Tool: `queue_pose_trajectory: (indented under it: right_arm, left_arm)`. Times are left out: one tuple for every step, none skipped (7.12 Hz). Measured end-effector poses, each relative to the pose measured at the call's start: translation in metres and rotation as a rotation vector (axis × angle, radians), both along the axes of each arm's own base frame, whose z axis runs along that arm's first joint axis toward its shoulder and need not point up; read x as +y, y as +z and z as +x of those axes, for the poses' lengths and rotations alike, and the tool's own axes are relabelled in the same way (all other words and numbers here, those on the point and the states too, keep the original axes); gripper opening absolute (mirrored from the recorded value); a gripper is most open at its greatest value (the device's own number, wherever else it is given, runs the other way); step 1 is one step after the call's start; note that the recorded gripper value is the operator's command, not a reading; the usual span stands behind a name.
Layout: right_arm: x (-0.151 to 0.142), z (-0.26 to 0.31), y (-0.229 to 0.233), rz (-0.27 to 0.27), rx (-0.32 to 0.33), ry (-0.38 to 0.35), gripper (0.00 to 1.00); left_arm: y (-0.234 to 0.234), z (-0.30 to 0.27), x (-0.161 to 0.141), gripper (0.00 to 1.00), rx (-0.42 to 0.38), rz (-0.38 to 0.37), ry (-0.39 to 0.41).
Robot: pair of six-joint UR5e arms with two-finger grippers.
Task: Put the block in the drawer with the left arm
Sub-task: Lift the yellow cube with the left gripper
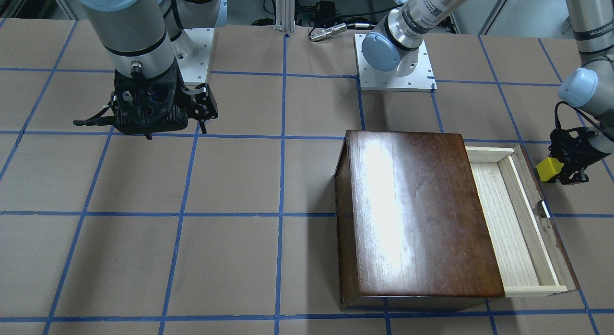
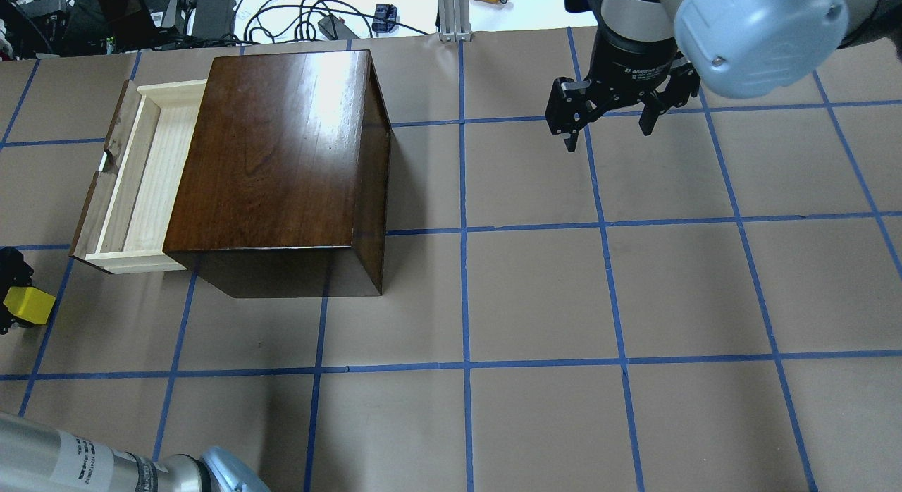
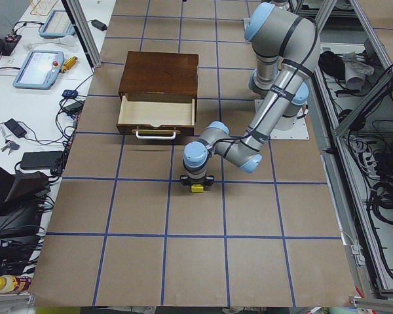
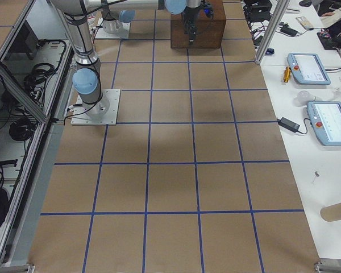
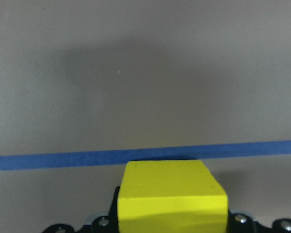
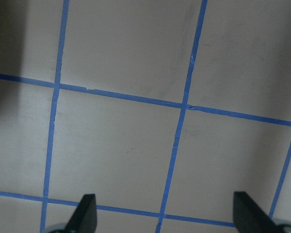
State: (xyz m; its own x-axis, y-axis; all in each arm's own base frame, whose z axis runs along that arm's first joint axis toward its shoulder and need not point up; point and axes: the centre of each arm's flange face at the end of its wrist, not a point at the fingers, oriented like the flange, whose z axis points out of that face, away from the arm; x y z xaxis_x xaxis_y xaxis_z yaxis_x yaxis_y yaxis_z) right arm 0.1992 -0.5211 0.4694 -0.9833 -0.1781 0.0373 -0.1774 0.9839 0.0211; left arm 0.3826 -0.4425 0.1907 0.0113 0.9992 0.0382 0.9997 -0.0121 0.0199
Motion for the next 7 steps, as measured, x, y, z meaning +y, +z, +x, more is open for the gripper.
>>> queue_pose_trajectory:
  right_arm:
    - [0.000,0.000,0.000,0.000,0.000,0.000,1.00]
    - [0.000,0.000,0.000,0.000,0.000,0.000,1.00]
    - [0.000,0.000,0.000,0.000,0.000,0.000,1.00]
    - [0.000,0.000,0.000,0.000,0.000,0.000,1.00]
    - [0.000,0.000,0.000,0.000,0.000,0.000,1.00]
    - [0.000,0.000,0.000,0.000,0.000,0.001,1.00]
    - [0.000,0.000,0.000,0.000,0.000,0.001,1.00]
  left_arm:
    - [0.029,0.000,-0.008,0.00,-0.039,-0.023,0.015]
    - [0.070,-0.007,-0.026,0.00,-0.080,-0.045,0.007]
    - [0.121,-0.023,-0.052,0.00,-0.118,-0.060,-0.025]
    - [0.178,-0.049,-0.081,0.00,-0.134,-0.069,-0.046]
    - [0.226,-0.078,-0.105,0.00,-0.133,-0.078,-0.043]
    - [0.258,-0.112,-0.126,0.00,-0.121,-0.086,-0.028]
    - [0.272,-0.156,-0.146,0.00,-0.109,-0.092,-0.013]
